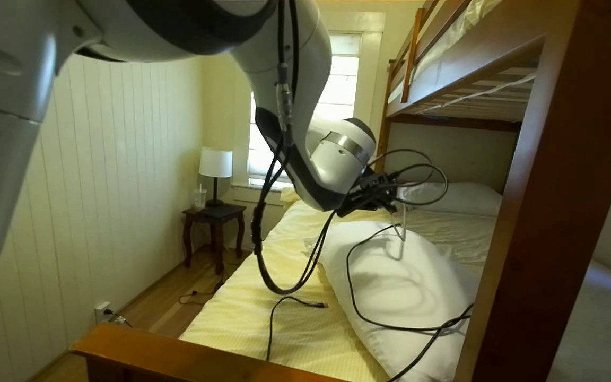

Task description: Remove the cable from the pillow

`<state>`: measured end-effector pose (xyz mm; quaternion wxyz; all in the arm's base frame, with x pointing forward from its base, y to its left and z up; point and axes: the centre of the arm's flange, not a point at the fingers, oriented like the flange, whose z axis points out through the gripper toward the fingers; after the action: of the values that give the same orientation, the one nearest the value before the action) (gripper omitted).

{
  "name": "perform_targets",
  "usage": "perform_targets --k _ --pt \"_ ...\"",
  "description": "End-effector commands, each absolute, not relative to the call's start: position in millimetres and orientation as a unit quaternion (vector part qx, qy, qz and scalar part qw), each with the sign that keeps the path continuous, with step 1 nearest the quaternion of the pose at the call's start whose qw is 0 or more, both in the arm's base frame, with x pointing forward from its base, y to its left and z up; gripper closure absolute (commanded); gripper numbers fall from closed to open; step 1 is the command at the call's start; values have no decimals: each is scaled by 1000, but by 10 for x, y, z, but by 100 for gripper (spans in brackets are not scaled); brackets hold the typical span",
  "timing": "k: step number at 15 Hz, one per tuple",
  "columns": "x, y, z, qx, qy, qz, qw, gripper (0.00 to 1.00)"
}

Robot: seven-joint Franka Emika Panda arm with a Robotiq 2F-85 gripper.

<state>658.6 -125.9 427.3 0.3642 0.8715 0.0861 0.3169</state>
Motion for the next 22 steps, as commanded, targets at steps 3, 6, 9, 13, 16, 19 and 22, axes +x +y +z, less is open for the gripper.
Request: perform_targets --k 3,6,9,13,16,19,22 --pt "6736 -1006 4474 851 169 310 388 95" --pt "6837 -932 4558 840 199 307 401 95" --pt "6860 -945 4535 840 201 305 402 95" --pt "7197 -1087 4522 791 259 321 452 99" --pt "7661 -1184 4663 757 315 316 478 99" --pt "8023 -1151 4655 724 376 311 487 99" --pt "8285 -1044 4539 684 442 321 484 99"
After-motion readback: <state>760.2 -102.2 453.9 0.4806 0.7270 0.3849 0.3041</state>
